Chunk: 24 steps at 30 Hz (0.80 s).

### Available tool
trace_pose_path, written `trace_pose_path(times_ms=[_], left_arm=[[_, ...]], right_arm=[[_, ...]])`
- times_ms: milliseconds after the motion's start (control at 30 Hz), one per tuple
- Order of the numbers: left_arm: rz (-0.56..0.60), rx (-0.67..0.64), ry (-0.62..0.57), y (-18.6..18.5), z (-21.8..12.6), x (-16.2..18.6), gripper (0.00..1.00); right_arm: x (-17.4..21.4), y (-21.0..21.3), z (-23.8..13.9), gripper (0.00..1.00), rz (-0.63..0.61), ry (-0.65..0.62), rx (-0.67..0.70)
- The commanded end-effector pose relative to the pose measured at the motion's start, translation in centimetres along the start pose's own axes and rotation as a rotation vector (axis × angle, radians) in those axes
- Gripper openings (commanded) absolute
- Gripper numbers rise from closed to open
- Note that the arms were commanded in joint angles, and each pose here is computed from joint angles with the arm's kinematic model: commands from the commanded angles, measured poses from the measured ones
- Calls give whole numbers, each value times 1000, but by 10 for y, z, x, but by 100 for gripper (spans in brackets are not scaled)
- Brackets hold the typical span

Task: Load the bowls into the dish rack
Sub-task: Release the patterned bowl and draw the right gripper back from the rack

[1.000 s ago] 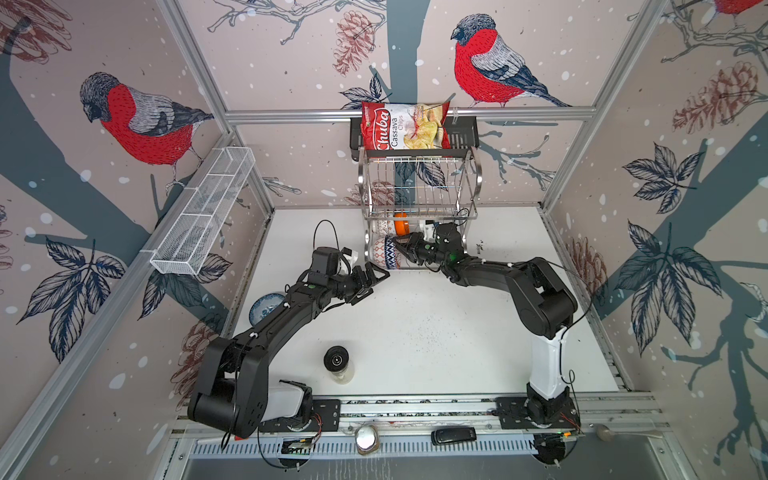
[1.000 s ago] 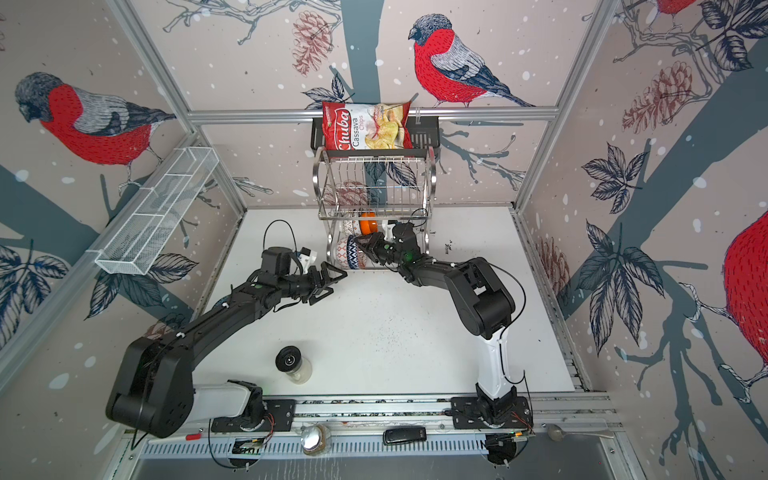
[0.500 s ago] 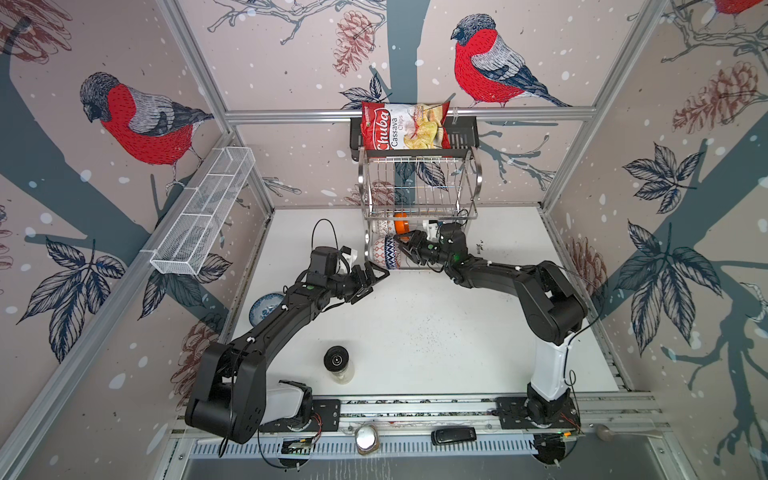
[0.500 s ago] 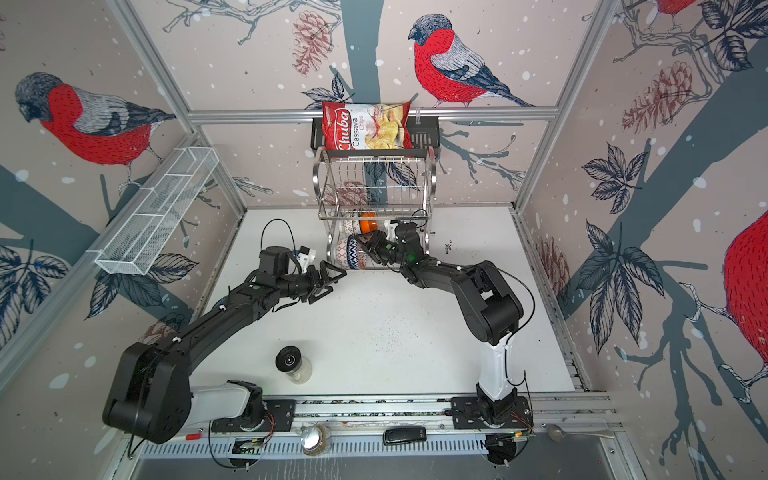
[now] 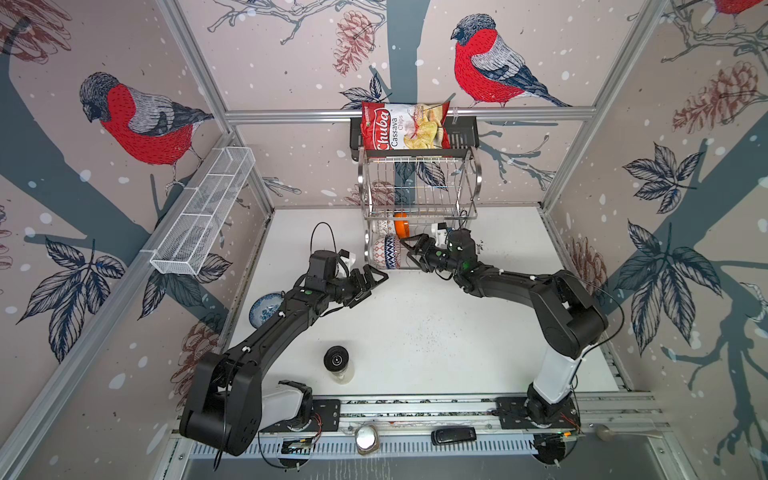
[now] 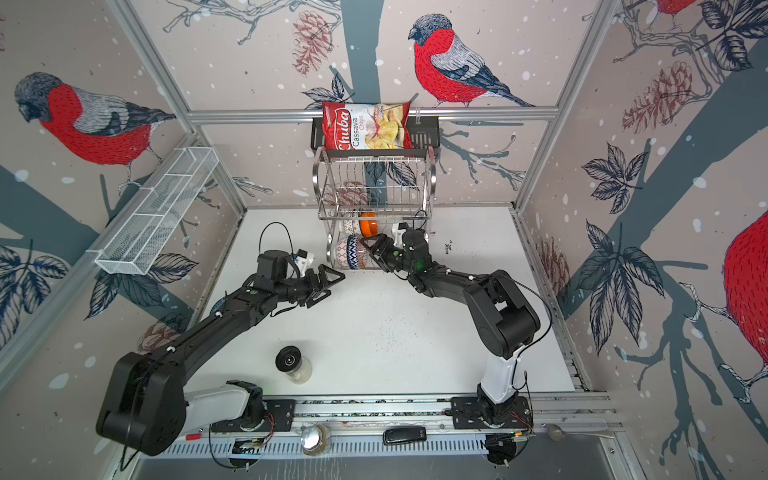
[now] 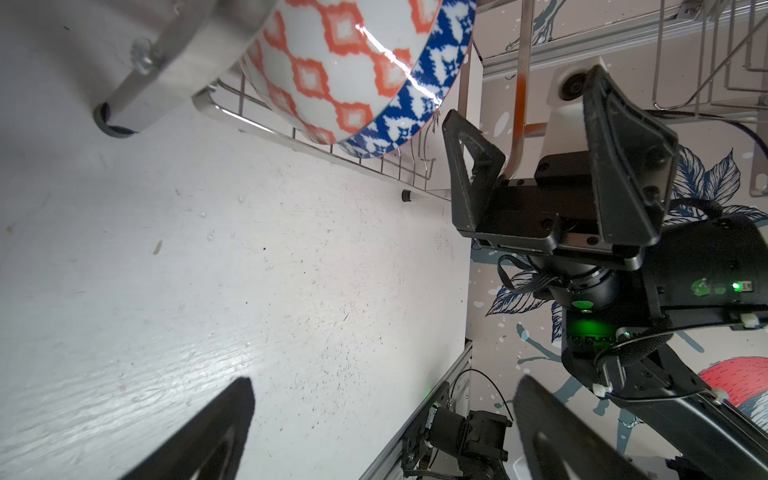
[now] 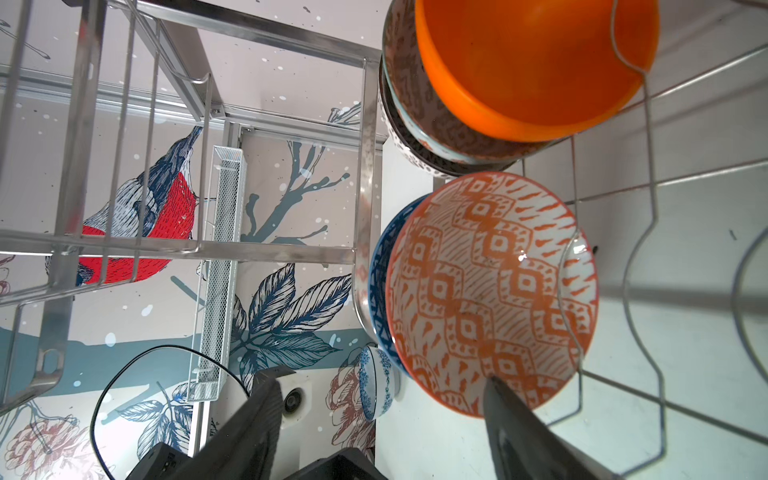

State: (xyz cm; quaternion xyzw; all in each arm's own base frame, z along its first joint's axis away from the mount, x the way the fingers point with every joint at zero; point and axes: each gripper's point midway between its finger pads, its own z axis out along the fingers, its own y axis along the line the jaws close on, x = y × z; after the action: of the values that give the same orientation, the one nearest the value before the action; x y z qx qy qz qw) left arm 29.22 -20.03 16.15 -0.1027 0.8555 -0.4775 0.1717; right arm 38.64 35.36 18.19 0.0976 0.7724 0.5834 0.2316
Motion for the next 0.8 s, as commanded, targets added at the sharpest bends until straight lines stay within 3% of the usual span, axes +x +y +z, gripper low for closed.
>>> trace_pose_path(times_ms=[0,167,600,767], left_arm=[[-4,-11,-10,2,-2,2,98],[-13,-30,-16,4,-3,3,98],[-6,1,-34,-9,4,0,98],[5,-1,-25,-5,4,5,98]], right_arm=[[-1,7,-5,82,-17,-20,-11],[1,8,-15,100,-16,-26,7],[18,5,-35,100,13,-5,43],[29,4,-55,100,6,-52,68]])
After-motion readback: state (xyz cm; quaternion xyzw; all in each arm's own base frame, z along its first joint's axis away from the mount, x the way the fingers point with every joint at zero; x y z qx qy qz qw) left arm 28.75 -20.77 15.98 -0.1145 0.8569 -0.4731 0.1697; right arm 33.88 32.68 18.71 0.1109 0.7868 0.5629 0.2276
